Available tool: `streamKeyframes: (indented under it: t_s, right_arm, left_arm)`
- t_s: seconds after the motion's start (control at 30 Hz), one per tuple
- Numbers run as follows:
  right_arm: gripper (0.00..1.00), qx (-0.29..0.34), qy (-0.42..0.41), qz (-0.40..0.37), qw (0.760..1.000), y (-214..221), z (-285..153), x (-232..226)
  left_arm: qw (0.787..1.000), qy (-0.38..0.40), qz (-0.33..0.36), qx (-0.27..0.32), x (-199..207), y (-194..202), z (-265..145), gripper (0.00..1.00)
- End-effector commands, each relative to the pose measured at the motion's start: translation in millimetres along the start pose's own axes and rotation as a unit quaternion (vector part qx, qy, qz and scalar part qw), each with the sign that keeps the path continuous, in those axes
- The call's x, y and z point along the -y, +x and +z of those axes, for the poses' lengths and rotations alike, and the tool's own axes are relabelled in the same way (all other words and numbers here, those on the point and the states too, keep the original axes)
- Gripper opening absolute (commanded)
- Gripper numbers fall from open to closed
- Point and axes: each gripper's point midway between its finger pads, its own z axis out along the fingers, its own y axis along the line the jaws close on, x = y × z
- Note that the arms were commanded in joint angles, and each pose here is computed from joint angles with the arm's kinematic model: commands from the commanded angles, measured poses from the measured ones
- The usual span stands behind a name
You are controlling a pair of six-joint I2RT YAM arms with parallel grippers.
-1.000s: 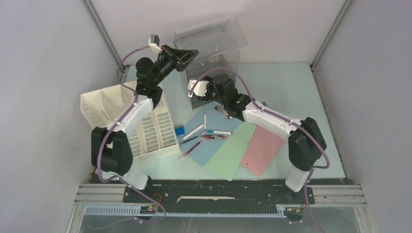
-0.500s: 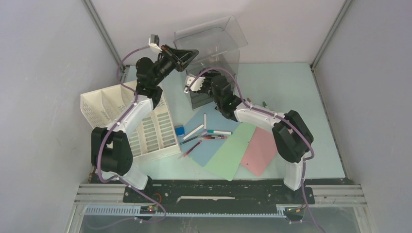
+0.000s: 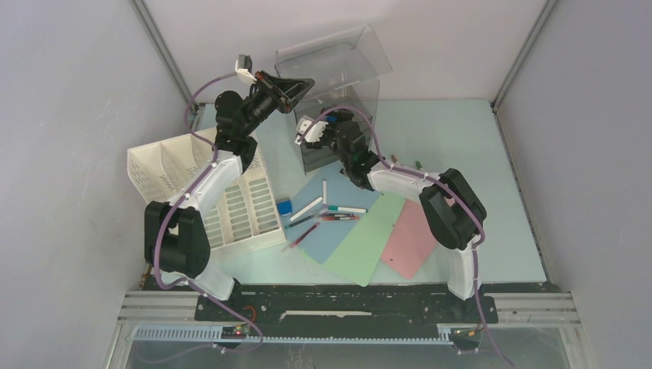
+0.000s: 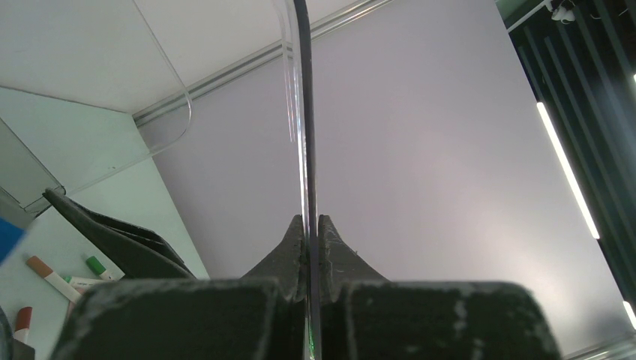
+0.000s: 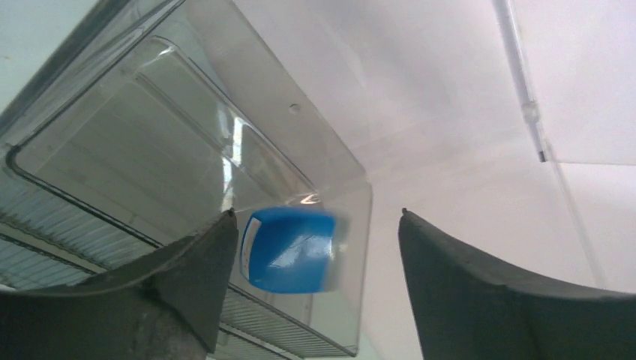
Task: Organize the desk
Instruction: Place the stationery in the storage box, then pick up the stationery from the center of the board.
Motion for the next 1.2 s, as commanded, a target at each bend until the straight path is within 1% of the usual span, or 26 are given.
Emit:
streamKeyframes:
  t_s: [0.0,0.1,0.3,0.5,0.7,0.87,1.0,1.1,1.17]
  right_arm:
    - [0.90,0.024,0.026,0.028,0.999,-15,5,19]
    - [0.92,0.026,0.021,0.037,0.999,-19,3,20]
    - [0.93,0.030,0.012,0.060,0.998,-28,-6,22]
    - [0.92,0.040,-0.015,0.078,0.996,-46,-26,17]
    - [0.92,0.028,-0.050,0.119,0.991,-53,-46,12]
    - [0.94,0.011,-0.110,0.124,0.986,-50,-71,-12]
    - [0.99,-0.007,-0.185,0.131,0.974,-46,-101,-43]
    - [1.00,-0.017,-0.252,0.140,0.957,-42,-130,-62]
    - [1.00,-0.013,-0.306,0.150,0.940,-44,-154,-72]
  left_arm:
    - [0.993,0.094,0.060,0.023,73,-17,-3,0.00]
    - [0.994,0.093,0.060,0.024,72,-17,-3,0.00]
    - [0.993,0.094,0.061,0.024,72,-17,-4,0.00]
    - [0.993,0.094,0.060,0.023,72,-16,-4,0.00]
    - [0.994,0.093,0.060,0.023,71,-17,-4,0.00]
    - [0.994,0.092,0.060,0.024,70,-17,-3,0.00]
    - [0.994,0.093,0.060,0.024,71,-17,-4,0.00]
    - [0.994,0.092,0.059,0.024,71,-16,-4,0.00]
    - [0.994,0.092,0.059,0.024,71,-16,-4,0.00]
